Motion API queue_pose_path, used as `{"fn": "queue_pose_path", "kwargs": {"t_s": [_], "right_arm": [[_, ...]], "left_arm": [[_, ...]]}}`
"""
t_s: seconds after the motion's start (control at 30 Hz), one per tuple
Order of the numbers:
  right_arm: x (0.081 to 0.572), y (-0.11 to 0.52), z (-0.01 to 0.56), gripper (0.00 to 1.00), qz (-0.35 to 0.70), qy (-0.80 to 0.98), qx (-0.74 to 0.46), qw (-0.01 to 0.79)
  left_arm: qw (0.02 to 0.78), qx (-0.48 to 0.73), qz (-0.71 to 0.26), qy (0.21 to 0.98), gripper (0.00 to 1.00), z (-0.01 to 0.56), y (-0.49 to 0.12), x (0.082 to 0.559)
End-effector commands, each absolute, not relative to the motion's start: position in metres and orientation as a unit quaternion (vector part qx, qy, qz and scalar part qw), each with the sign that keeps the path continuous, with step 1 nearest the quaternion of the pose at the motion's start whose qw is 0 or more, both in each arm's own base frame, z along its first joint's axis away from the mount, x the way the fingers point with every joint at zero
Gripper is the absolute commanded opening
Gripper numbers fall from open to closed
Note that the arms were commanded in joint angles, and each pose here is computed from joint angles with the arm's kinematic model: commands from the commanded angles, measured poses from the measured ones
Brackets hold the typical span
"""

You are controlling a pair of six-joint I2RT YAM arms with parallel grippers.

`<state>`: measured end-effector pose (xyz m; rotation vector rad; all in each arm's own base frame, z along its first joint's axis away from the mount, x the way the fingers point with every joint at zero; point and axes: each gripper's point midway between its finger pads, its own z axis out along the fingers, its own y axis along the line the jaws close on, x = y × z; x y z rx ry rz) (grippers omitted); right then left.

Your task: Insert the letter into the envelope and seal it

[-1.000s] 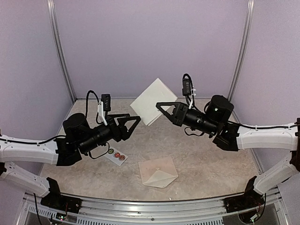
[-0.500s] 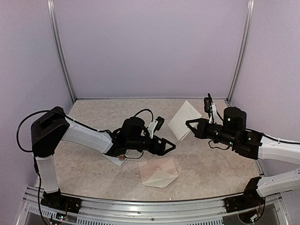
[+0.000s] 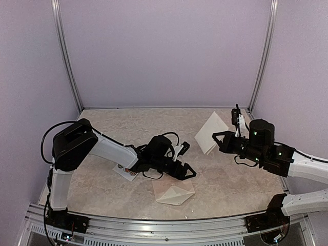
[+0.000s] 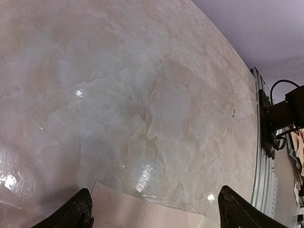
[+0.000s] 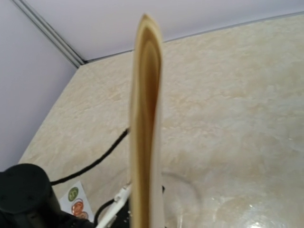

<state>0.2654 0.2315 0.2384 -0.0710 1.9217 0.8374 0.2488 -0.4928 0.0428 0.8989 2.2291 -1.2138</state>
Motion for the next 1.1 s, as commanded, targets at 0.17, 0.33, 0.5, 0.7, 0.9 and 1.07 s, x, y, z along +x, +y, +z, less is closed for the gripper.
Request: {"fn": "queue_pose_path", "kwargs": {"t_s": [0.17, 0.33, 0.5, 0.7, 0.9, 1.07], "right_arm": [[0.269, 0.226, 0.239, 0.00, 0.335, 0.797, -0.021, 0.502], [0.270, 0.226, 0.238, 0.00, 0.332, 0.799, -0.022, 0.501], [0.270, 0.227, 0.240, 0.00, 0.335, 0.798, -0.023, 0.502], [0.269, 0.229, 0.242, 0.00, 0.342, 0.795, -0.024, 0.500], [0.266, 0.233, 0.244, 0.00, 0.355, 0.790, -0.033, 0.498], [0.264, 0.233, 0.249, 0.00, 0.361, 0.783, -0.039, 0.505]], "left_arm": [[0.233, 0.273, -0.352, 0.865, 0.88, 0.009, -0.436, 0.266], [0.259, 0.253, -0.328, 0.873, 0.88, 0.022, -0.408, 0.266], [0.279, 0.255, -0.352, 0.857, 0.88, 0.051, -0.405, 0.258], [0.275, 0.319, -0.423, 0.802, 0.88, 0.091, -0.454, 0.235], [0.238, 0.358, -0.433, 0.792, 0.88, 0.069, -0.483, 0.221], [0.218, 0.362, -0.414, 0.806, 0.88, 0.042, -0.487, 0.225]]}}
